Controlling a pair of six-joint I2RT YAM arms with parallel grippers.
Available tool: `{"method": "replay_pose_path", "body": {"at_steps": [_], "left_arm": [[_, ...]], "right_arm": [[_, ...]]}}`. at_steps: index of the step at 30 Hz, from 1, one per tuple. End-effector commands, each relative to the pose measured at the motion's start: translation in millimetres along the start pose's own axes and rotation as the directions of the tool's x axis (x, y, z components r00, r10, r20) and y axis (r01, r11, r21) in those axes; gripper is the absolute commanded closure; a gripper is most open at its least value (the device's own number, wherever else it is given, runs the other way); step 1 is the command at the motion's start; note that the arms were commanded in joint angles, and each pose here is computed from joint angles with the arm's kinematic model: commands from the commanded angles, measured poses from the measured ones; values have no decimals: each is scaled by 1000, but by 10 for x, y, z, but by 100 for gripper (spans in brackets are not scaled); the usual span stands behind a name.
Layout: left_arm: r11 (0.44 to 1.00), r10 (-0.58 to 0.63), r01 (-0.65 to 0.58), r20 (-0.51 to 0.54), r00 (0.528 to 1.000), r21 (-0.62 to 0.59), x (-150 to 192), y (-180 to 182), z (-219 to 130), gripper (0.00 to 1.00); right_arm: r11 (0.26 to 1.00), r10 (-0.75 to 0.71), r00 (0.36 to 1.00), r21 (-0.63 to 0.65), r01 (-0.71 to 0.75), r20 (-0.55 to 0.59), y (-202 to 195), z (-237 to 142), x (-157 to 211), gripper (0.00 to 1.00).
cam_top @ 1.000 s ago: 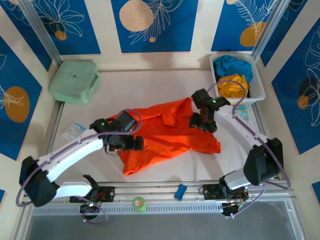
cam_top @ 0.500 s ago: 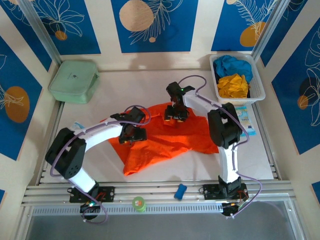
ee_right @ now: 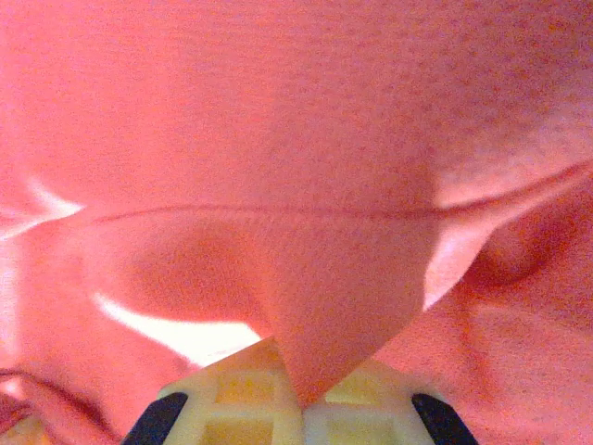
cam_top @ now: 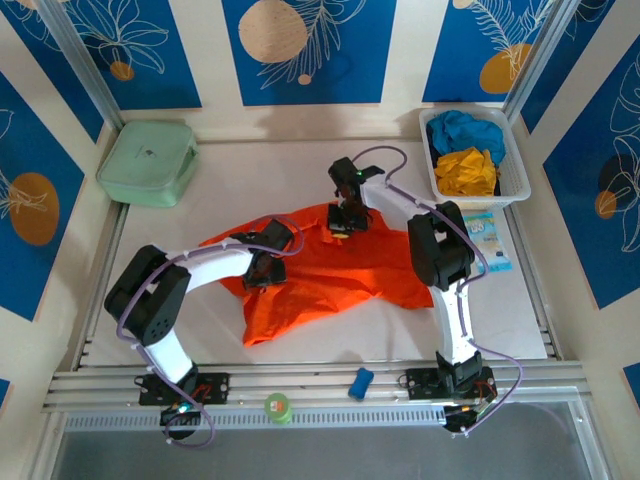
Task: Fold and stack the t-shirts
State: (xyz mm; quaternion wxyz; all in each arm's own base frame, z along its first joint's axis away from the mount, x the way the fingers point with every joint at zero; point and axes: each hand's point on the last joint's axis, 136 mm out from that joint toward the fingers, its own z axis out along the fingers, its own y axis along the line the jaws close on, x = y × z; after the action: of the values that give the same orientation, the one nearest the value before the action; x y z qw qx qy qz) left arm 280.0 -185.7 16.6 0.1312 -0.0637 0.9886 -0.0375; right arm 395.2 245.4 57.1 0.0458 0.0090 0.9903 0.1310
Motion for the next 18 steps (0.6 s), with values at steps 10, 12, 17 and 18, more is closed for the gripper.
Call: {"method": "replay_pose_path", "body": {"at_steps": [10, 12, 17, 18], "left_arm": [[996, 39, -47, -95, 995, -81, 251, 201, 319, 64], [995, 53, -61, -89, 995, -81, 211, 177, 304, 65], [990, 95, -101, -63, 994, -100, 62, 133, 226, 65], [989, 100, -106, -57, 993, -105, 32, 128, 213, 65]], "right_arm": [[987, 25, 984, -163, 4, 174, 136, -763, -1141, 100], [980, 39, 980, -201, 1, 196, 133, -778, -1326, 100], [954, 84, 963, -300, -4, 254, 50, -694, -1734, 100], [951, 90, 959, -310, -3, 267, 21, -664, -1796, 100]]}}
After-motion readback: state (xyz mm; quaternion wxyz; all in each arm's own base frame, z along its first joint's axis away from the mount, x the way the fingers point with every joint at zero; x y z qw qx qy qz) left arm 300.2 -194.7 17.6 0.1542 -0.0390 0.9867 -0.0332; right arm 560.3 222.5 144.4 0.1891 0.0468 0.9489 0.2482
